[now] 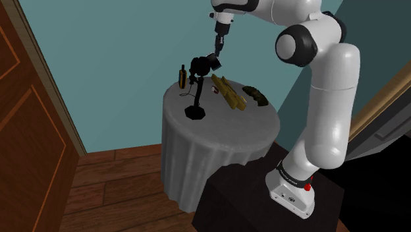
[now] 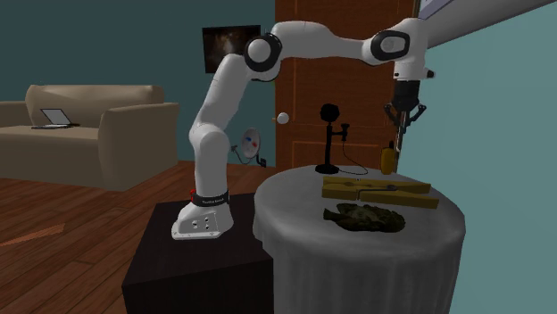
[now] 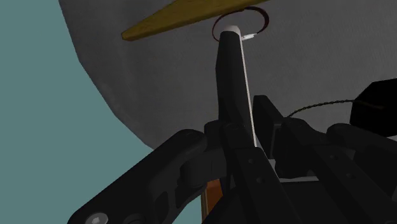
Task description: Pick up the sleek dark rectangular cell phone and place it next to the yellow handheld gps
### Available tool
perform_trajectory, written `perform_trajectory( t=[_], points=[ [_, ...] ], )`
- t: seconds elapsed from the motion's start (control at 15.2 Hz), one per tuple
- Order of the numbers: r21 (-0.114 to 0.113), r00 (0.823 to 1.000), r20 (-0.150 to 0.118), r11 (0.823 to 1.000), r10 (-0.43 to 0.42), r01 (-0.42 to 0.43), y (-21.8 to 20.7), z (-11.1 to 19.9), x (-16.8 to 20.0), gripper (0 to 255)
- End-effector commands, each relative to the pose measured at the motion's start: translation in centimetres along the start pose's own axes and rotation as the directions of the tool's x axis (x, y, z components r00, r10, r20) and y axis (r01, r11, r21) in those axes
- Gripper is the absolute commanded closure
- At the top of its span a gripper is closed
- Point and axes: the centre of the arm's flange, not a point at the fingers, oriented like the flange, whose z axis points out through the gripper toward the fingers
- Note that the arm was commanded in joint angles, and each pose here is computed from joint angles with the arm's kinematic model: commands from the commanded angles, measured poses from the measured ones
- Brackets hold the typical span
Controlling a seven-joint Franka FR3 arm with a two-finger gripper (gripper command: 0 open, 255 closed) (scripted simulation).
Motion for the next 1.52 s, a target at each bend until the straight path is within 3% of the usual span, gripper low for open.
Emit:
perform_trajectory(
  t=[0.0,0.13,1.45],
  points=[
    [0.002,1.0,-0.001,1.0,-0.002,0.002,1.7,0.1,2.0,255],
    [0.002,1.0,-0.001,1.0,-0.002,0.002,3.1,0.1,3.7,255],
    [0.002,1.0,-0.001,1.0,-0.002,0.002,2.9,10.7,3.8,255]
  ],
)
